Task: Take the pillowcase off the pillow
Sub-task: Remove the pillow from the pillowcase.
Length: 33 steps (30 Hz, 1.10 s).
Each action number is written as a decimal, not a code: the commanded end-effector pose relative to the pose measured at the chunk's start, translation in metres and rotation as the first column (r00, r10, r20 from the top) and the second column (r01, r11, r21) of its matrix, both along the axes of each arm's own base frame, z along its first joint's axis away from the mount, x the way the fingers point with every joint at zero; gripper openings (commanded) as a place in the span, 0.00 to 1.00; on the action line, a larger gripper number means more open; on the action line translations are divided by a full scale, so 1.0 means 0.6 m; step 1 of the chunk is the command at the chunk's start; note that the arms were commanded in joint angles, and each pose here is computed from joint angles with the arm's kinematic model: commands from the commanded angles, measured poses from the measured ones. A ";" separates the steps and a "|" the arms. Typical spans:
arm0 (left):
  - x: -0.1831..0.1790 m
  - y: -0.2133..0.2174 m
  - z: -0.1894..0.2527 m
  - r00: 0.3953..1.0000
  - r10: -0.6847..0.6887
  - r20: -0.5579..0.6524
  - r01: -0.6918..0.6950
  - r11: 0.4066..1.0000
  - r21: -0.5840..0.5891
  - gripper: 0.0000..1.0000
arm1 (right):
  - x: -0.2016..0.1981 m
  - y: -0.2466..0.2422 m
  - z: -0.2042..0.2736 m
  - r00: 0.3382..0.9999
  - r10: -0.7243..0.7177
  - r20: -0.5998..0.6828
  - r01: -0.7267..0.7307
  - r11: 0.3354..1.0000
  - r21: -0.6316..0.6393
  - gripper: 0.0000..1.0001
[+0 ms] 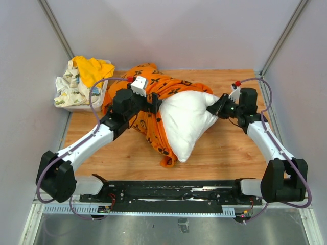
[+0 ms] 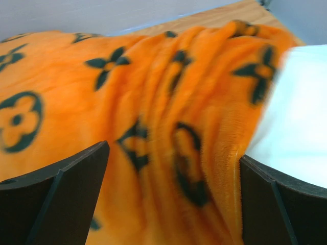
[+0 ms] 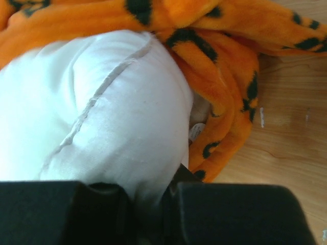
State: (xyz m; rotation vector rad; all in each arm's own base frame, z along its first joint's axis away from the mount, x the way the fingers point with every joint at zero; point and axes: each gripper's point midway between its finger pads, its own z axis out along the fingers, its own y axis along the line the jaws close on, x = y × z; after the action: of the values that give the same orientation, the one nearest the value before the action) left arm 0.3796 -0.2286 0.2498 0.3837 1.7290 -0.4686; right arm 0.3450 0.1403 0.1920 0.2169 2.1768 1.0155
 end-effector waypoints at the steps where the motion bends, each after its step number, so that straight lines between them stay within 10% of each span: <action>1: 0.006 0.092 0.001 0.985 0.173 0.021 -0.173 0.984 0.034 0.99 | -0.002 -0.040 0.008 0.998 -0.059 0.006 0.059 0.998 0.010 0.07; 11: 0.016 0.074 -0.023 0.992 0.121 -0.045 -0.123 0.992 -0.030 0.95 | 0.009 -0.021 0.030 0.997 -0.055 0.052 0.052 0.997 0.057 0.05; 17: 0.028 0.046 -0.032 0.974 0.225 -0.002 -0.223 0.964 0.145 0.99 | 0.006 0.010 0.035 0.998 -0.006 0.059 0.005 1.000 0.017 0.07; 21: -0.005 0.056 0.090 0.963 0.227 0.143 -0.218 0.973 -0.077 0.99 | 0.007 -0.003 0.027 0.998 -0.034 0.056 0.035 0.999 -0.018 0.09; 28: -0.159 -0.085 0.193 0.886 -0.392 0.246 0.432 0.892 -0.132 0.99 | 0.017 0.000 0.016 0.999 -0.039 0.026 0.039 0.999 0.009 0.10; 33: -0.195 -0.172 0.109 0.847 -0.520 0.110 0.528 0.847 -0.064 0.99 | 0.021 0.006 0.010 0.999 -0.031 0.008 0.031 0.999 0.028 0.10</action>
State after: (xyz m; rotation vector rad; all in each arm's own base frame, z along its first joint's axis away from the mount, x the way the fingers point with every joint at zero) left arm 0.2889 -0.2855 0.3713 0.5885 1.3813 -0.7972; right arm 0.3493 0.1342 0.1796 0.2943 2.1914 0.9841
